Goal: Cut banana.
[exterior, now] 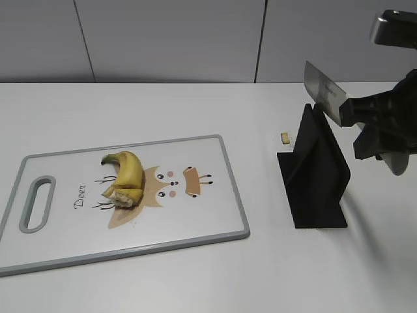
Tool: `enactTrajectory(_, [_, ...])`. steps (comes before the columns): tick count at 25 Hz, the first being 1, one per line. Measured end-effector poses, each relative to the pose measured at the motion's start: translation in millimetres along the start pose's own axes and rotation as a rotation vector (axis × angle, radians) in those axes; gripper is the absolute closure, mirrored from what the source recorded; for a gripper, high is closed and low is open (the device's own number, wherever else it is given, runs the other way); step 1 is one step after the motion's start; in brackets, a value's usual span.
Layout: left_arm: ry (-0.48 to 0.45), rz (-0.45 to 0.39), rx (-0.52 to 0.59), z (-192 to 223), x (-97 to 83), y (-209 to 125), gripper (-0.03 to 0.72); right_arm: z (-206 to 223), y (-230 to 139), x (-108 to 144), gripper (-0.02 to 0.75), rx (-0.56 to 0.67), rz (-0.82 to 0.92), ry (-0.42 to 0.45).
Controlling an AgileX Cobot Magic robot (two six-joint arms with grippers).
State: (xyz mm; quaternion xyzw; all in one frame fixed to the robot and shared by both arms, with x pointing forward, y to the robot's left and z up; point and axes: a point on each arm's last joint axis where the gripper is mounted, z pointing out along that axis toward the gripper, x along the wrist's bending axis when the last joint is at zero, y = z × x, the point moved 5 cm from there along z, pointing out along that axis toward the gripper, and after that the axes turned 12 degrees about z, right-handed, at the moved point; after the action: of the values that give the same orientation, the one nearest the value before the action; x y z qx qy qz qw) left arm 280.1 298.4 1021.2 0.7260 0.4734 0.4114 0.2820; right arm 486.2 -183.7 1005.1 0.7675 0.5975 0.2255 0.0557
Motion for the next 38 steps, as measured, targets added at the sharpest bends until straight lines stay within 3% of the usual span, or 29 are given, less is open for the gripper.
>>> enactTrajectory(8, [0.0,0.0,0.0,0.0,0.0,0.0,0.135,6.6,-5.5,3.9,0.561,0.053,0.026,0.015])
enactTrajectory(28, [0.0,-0.001,0.0,0.0,0.0,0.0,0.135,33.4,-20.8,0.0,0.562,0.212,0.045,-0.06])
enactTrajectory(30, [0.0,-0.001,0.0,0.0,0.0,0.0,0.135,33.5,-20.3,0.8,0.513,0.208,0.048,-0.055])
enactTrajectory(38, [0.0,-0.001,0.0,0.0,0.0,0.0,0.135,33.8,-19.3,1.6,0.196,0.201,0.029,-0.046])
